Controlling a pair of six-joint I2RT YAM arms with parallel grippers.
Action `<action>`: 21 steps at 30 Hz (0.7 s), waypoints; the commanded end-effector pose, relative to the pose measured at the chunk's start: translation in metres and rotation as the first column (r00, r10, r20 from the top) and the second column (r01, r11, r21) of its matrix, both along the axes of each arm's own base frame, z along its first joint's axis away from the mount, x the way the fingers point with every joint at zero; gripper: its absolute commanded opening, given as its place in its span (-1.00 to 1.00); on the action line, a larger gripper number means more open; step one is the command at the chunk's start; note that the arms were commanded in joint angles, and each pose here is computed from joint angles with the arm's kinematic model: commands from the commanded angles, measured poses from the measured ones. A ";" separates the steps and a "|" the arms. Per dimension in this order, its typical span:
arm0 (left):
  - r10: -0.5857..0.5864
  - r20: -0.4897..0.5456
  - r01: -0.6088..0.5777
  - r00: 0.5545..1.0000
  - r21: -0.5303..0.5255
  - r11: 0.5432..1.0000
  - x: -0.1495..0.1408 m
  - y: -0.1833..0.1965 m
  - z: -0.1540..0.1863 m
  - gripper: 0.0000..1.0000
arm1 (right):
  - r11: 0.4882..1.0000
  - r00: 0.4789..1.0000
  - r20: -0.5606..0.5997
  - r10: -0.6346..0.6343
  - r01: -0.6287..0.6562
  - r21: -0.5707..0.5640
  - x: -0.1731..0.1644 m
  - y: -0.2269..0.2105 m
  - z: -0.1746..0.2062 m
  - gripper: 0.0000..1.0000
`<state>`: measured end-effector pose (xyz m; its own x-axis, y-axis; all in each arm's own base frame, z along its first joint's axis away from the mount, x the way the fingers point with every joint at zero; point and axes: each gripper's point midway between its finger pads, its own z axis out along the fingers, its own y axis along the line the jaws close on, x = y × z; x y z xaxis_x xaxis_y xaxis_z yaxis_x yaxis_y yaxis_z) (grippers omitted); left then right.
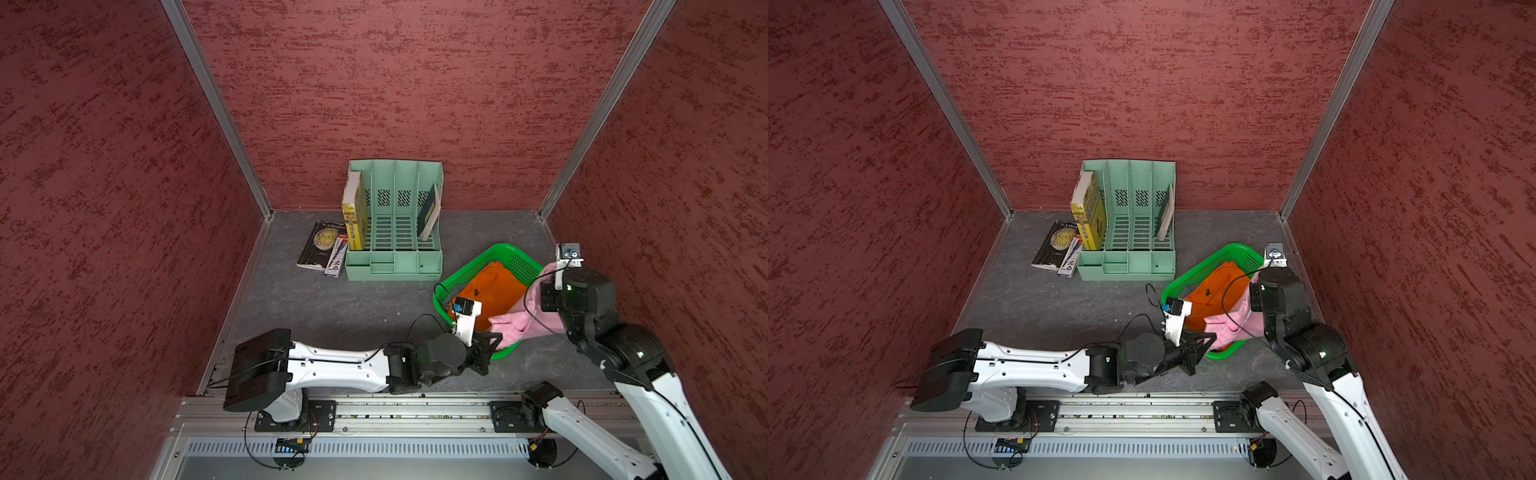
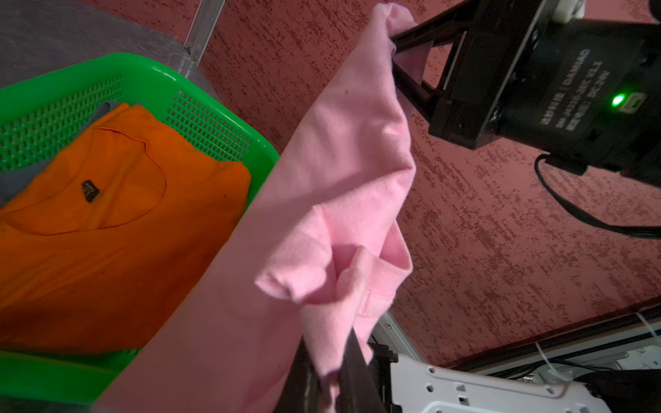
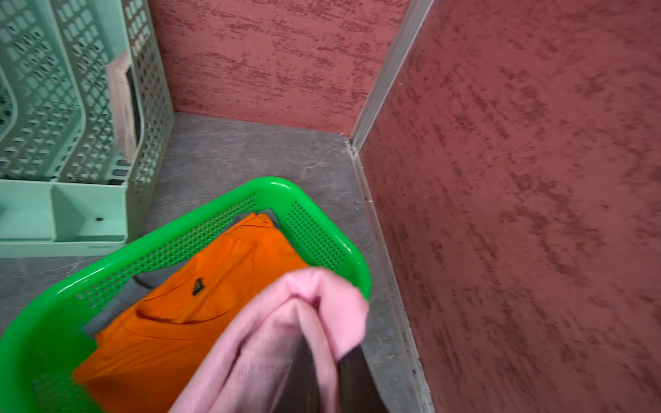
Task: Put the folded t-shirts into the basket
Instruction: Place the T-shirt in the bin.
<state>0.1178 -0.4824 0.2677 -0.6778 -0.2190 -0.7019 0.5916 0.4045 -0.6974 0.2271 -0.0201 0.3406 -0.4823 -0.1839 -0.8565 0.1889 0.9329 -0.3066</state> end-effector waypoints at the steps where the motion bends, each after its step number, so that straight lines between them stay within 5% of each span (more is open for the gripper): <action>1: 0.018 -0.056 -0.027 0.998 -0.161 0.987 -0.001 -0.006 0.043 -1.00 | 0.984 0.994 0.011 -0.106 0.106 -0.141 -0.005 -0.026 0.020 -1.00; 9: 0.065 -0.240 -0.110 0.969 -0.180 0.977 0.003 -0.026 0.009 -1.00 | 0.965 0.981 -0.123 -0.148 0.115 -0.237 0.028 -0.042 -0.011 -1.00; 15: 0.040 -0.324 -0.116 0.945 -0.219 0.969 0.015 -0.049 -0.028 -1.00 | 0.998 0.991 -0.126 -0.052 0.049 -0.025 0.074 -0.034 -0.053 -1.00; 21: 0.183 -0.354 -0.254 0.917 -0.166 0.953 0.054 -0.026 -0.071 -1.00 | 0.990 0.990 -0.139 0.024 -0.004 0.140 0.106 -0.019 -0.106 -1.00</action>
